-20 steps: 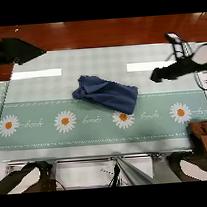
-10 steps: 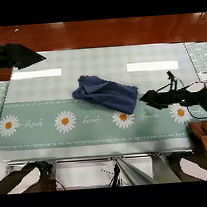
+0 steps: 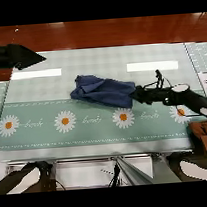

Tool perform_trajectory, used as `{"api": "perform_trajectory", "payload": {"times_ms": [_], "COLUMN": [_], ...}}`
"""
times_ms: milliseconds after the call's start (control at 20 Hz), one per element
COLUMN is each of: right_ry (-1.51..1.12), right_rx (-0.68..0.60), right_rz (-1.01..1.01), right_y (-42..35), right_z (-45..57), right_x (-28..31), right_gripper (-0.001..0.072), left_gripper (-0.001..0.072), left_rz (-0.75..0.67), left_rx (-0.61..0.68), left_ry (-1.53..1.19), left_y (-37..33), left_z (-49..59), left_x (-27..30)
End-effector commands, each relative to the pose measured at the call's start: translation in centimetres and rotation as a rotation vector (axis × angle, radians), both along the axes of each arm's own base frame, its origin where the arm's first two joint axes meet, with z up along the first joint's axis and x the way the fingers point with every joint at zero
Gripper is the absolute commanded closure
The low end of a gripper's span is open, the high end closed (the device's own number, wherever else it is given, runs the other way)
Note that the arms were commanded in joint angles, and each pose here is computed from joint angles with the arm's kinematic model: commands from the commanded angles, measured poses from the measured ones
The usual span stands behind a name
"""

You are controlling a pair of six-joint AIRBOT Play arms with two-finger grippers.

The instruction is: Fold the shirts.

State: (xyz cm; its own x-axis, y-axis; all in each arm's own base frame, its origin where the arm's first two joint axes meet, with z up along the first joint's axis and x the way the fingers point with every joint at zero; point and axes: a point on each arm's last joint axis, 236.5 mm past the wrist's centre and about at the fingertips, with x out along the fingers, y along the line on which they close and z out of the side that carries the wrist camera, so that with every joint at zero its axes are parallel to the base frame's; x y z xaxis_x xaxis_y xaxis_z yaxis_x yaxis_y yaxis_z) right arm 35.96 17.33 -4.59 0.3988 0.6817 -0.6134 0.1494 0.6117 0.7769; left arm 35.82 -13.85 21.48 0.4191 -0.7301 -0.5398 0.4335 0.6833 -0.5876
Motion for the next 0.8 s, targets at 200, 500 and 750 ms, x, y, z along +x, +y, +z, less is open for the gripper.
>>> {"api": "perform_trajectory", "payload": {"times_ms": [200,500,750], "right_ry": [-0.088,0.242,0.575], "right_rx": [-0.413,-0.74,-0.882], "right_rz": [0.071,-0.315,-0.684], "right_y": [-15.1,-29.8,-37.2], "right_z": [17.7,22.1,22.6], "right_x": [-4.1,-14.7,-24.7], "right_gripper": [0.0692,0.0692,0.0692], "left_gripper": [0.0685,0.0685,0.0685], "left_rz": [0.059,-0.027,-0.139], "left_rx": [-0.021,-0.004,0.017], "left_ry": [0.051,0.148,0.255], "left_y": [0.2,-3.8,-7.8], "left_z": [-3.6,-10.7,-16.4], "left_x": [4.4,6.9,6.1]}}
